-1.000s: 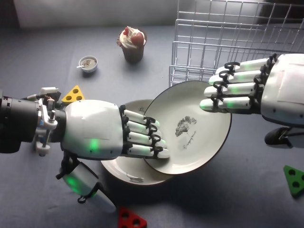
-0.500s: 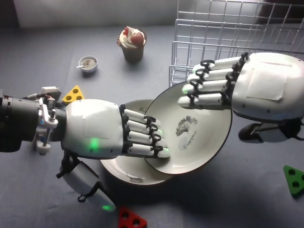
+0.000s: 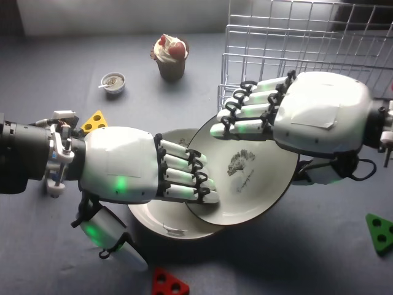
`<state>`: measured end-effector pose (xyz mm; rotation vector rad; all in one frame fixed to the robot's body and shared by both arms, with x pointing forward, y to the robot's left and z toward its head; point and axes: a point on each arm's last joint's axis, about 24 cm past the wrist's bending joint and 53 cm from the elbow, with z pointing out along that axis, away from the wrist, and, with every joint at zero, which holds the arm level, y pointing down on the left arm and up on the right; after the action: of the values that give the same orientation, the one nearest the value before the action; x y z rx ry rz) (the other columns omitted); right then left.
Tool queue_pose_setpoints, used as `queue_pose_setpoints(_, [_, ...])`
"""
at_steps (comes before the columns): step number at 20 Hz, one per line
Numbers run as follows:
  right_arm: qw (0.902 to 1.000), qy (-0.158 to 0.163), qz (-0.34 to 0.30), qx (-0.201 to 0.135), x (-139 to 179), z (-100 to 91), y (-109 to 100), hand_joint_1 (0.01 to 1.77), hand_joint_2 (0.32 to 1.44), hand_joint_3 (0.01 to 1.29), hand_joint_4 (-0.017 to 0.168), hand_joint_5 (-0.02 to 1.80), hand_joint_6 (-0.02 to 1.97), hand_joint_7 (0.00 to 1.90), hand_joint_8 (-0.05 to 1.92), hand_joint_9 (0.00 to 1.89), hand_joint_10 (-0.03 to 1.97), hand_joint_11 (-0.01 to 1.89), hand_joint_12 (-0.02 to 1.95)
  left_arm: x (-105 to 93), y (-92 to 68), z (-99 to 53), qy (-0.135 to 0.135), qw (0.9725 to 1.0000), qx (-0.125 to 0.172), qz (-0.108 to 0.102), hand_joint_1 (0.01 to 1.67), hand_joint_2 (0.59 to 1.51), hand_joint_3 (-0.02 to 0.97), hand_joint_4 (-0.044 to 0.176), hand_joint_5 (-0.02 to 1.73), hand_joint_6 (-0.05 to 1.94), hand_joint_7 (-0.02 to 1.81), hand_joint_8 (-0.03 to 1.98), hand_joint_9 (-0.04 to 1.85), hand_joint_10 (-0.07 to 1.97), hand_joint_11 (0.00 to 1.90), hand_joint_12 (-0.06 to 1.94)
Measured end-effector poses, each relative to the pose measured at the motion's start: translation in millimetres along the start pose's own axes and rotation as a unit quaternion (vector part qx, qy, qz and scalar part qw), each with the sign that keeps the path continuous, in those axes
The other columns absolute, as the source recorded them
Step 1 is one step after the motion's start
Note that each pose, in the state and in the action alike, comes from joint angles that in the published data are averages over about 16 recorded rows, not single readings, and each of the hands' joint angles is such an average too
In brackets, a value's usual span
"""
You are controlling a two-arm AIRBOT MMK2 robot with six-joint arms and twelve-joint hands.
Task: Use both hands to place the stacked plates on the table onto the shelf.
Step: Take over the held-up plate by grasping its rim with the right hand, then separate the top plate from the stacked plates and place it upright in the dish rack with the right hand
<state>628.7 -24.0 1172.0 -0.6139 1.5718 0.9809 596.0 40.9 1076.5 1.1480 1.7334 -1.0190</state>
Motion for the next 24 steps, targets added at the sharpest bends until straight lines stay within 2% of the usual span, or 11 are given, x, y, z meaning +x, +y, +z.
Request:
queue_pose_setpoints(5, [1.0, 0.0, 0.008, -0.002, 3, 6.8, 2, 1.27, 0.9, 0.02, 0.004, 0.59, 0.02, 0.58, 0.01, 0.59, 0.01, 0.58, 0.11, -0.6, 2.6, -1.0, -0.002, 1.0, -0.001, -0.001, 0.07, 1.018, 0.018, -0.011, 0.14, -0.03, 0.2, -0.01, 0.26, 0.02, 0.22, 0.01])
queue_pose_setpoints(8, [0.9999, -0.003, 0.012, -0.004, 4, 9.4, 4, 1.3, 0.9, 0.02, 0.004, 0.7, 0.17, 0.71, 0.05, 0.7, 0.1, 0.67, 0.19, -1.1, 4.4, -1.8, -0.002, 1.0, -0.003, -0.002, 0.07, 1.018, 0.018, -0.011, 0.15, -0.03, 0.2, -0.01, 0.26, 0.02, 0.22, 0.01])
queue_pose_setpoints(15, [0.9995, -0.01, 0.025, -0.015, 4, 13.8, 14, 1.36, 0.89, 0.02, 0.0, 0.92, 0.49, 0.99, 0.14, 0.94, 0.31, 0.85, 0.54, -5.2, 9.7, -7.6, -0.01, 0.9999, -0.009, -0.008, 0.07, 1.019, 0.017, -0.008, 0.15, -0.03, 0.23, -0.01, 0.27, 0.02, 0.23, 0.01])
queue_pose_setpoints(18, [0.999, -0.013, 0.036, -0.021, 5, 15.2, 21, 1.37, 0.88, 0.01, -0.002, 0.96, 0.63, 1.06, 0.17, 1.0, 0.4, 0.89, 0.72, -10.1, 15.2, -16.8, -0.019, 0.9996, -0.017, -0.015, 0.07, 1.018, 0.017, -0.005, 0.16, -0.02, 0.24, -0.01, 0.27, 0.02, 0.24, 0.01])
queue_pose_setpoints(21, [0.9984, -0.014, 0.046, -0.029, 6, 15.5, 30, 1.38, 0.87, 0.01, -0.005, 0.98, 0.76, 1.11, 0.23, 1.04, 0.49, 0.93, 0.92, -19.2, 23.5, -32.3, -0.034, 0.9987, -0.03, -0.024, 0.07, 1.019, 0.017, -0.003, 0.18, -0.01, 0.25, -0.01, 0.27, 0.02, 0.23, 0.01])
queue_pose_setpoints(24, [0.9978, -0.011, 0.055, -0.035, 9, 15.1, 40, 1.38, 0.86, 0.01, -0.008, 1.0, 0.75, 1.13, 0.25, 1.08, 0.5, 0.97, 1.06, -30.2, 32.2, -52.8, -0.052, 0.9971, -0.045, -0.033, 0.07, 1.019, 0.016, -0.001, 0.19, -0.01, 0.26, 0.0, 0.27, 0.02, 0.23, 0.01])
